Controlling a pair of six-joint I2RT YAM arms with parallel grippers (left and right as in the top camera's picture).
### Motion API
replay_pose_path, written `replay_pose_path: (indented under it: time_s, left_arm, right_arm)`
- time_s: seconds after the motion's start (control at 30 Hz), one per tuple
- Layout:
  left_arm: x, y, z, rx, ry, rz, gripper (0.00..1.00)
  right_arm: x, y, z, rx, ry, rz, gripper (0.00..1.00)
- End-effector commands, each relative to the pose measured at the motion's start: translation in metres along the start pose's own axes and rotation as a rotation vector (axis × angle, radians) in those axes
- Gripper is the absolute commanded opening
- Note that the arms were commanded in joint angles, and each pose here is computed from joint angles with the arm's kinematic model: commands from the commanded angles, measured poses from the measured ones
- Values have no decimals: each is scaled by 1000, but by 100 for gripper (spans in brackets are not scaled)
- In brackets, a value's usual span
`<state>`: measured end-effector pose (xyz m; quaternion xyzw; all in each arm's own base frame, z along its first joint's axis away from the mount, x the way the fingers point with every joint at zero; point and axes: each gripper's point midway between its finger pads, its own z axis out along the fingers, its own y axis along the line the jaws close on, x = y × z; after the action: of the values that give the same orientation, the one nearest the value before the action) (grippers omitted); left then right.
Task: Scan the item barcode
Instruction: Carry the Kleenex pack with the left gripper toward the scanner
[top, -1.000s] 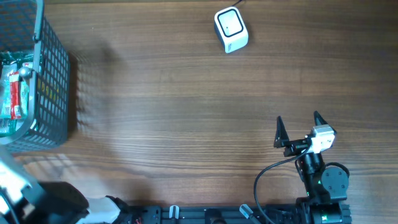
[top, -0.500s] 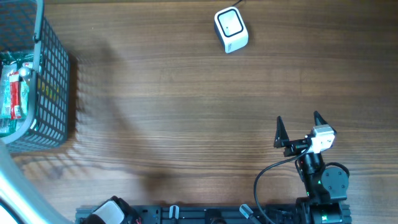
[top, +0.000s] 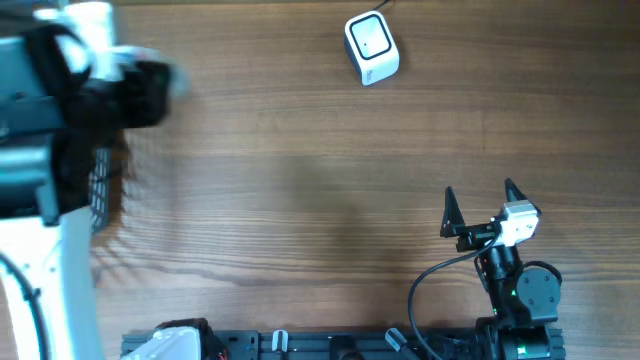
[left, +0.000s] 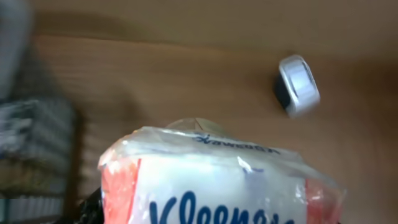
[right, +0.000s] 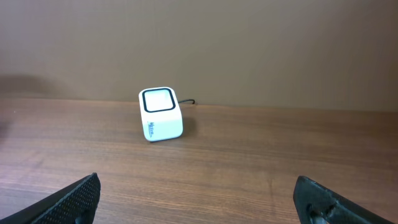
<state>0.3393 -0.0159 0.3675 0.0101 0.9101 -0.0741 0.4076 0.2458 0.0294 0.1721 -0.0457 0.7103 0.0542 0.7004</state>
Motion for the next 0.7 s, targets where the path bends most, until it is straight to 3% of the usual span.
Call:
replay_pose_path:
  time_s: [0.0,0.4,0.57,0.67]
  left_arm:
    - [18,-57,23,168,100,250,50]
    - [90,-138,105,356,418,510,51]
    - [117,-162,131,382,519,517,50]
    - [125,-175,146,360,552,412,49]
  right_arm:
    - [0,-2,0,14,-2,-12,100]
    - [0,-2,0,14,-2,-12,100]
    - [0,-2,0,14,-2,-12,100]
    - [0,-2,0,14,-2,-12,100]
